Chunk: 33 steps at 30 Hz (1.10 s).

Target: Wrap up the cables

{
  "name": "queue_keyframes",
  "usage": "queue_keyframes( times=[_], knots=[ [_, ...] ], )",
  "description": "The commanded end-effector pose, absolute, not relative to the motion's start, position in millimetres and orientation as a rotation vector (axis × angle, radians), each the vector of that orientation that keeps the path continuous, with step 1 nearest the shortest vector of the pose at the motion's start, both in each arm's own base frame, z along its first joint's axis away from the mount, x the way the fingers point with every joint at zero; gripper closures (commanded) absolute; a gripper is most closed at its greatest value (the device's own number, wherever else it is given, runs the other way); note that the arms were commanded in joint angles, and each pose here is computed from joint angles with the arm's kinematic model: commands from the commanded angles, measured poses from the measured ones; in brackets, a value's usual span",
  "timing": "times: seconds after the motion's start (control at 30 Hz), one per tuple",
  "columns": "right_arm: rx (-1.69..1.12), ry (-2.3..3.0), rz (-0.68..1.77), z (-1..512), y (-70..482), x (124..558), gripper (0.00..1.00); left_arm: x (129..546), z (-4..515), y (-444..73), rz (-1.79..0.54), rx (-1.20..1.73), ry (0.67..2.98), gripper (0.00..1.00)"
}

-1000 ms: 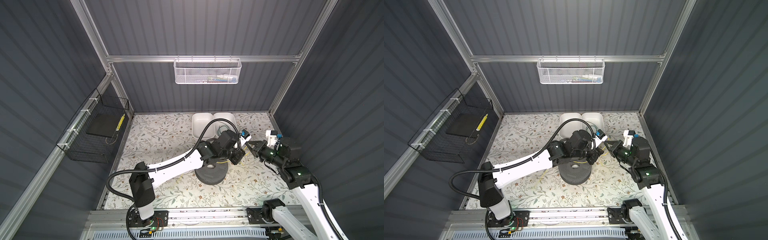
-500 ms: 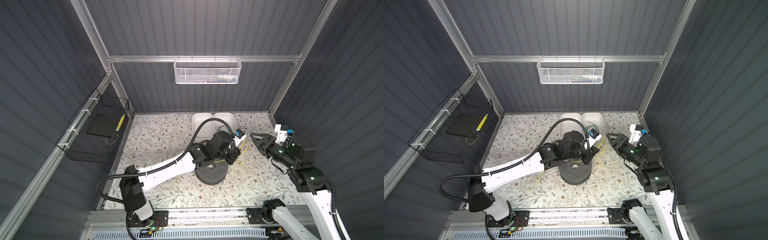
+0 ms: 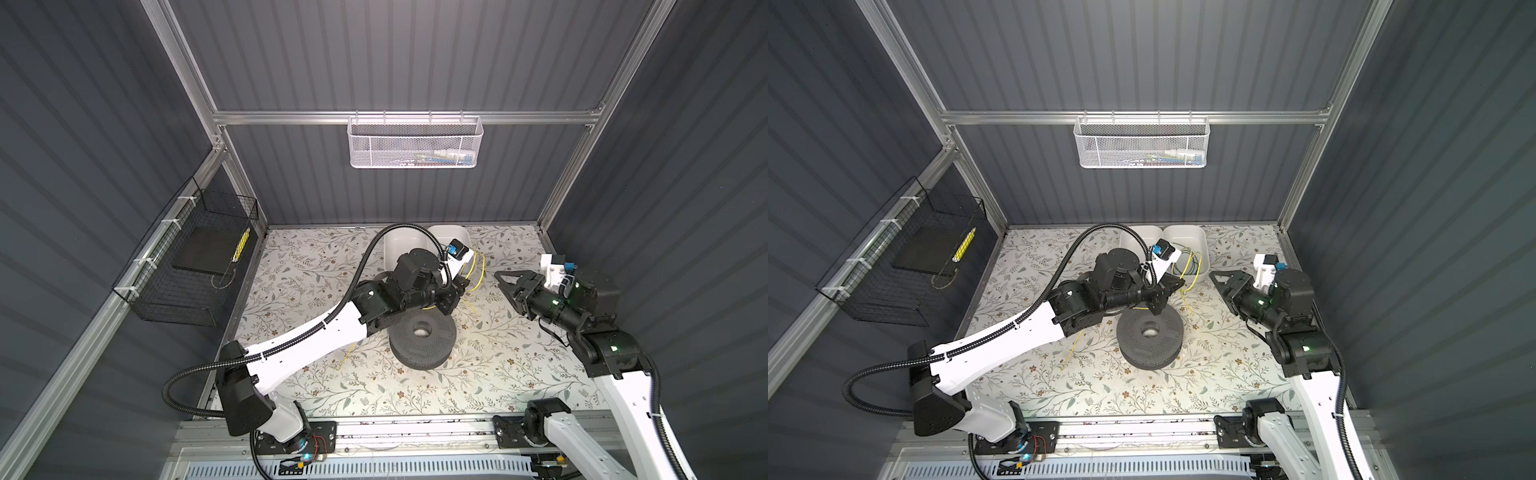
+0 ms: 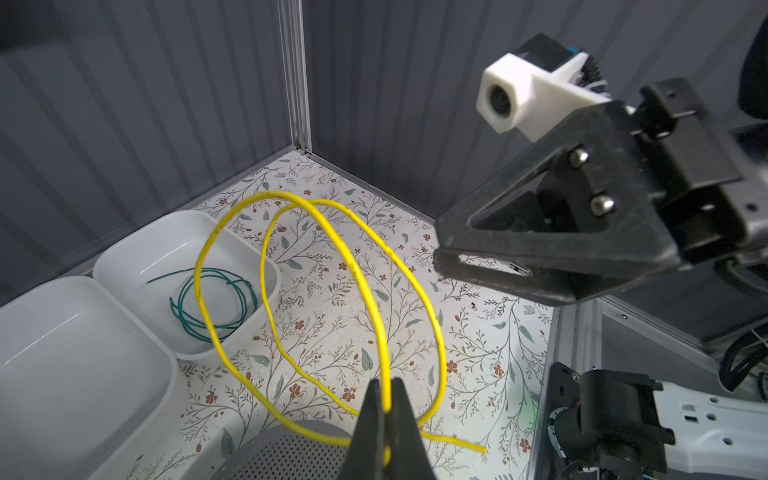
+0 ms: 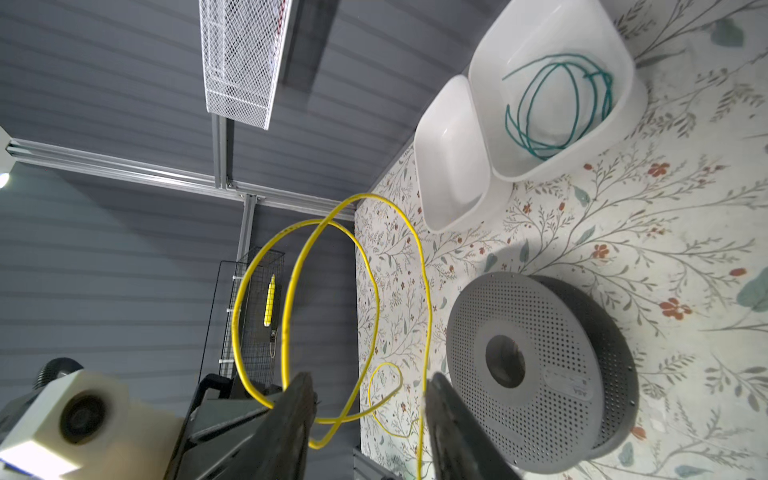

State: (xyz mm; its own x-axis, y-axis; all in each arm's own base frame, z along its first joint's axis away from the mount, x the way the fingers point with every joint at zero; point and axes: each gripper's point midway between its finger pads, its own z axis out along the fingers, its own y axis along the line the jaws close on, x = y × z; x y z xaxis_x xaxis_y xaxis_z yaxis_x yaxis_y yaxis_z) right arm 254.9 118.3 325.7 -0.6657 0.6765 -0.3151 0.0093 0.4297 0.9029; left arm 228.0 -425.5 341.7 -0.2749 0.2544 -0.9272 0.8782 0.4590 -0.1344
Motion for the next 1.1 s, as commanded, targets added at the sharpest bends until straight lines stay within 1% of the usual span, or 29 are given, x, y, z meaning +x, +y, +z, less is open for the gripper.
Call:
queue_keyframes(
  times=[0.0, 0.2, 0.43, 0.67, 0.9, 1.07],
  knots=[
    [0.474, 1.95, 1.345, 345.6, 131.5, 251.1, 0.53, 223.7, 344.3, -429.6, -0.875, 0.98, 1.762, 1.0],
    [0.429, 1.926, 1.43, 343.8, 145.8, 254.3, 0.56, 224.8, 343.3, -433.5, -0.879, 0.986, 1.765, 1.0],
    [0.413, 1.951, 1.424, 335.7, 152.2, 258.2, 0.61, 225.7, 339.2, -437.9, -0.883, 0.995, 1.774, 1.0],
    [0.402, 1.921, 1.386, 344.6, 147.6, 254.8, 0.64, 228.5, 335.8, -439.2, -0.873, 0.994, 1.781, 1.0],
    [0.44, 1.937, 1.242, 337.4, 129.1, 243.0, 0.64, 234.6, 337.5, -433.4, -0.853, 0.974, 1.787, 1.0],
    [0.416, 1.957, 1.28, 329.4, 135.2, 239.0, 0.62, 236.1, 337.4, -432.2, -0.861, 0.968, 1.79, 1.0]
  ],
)
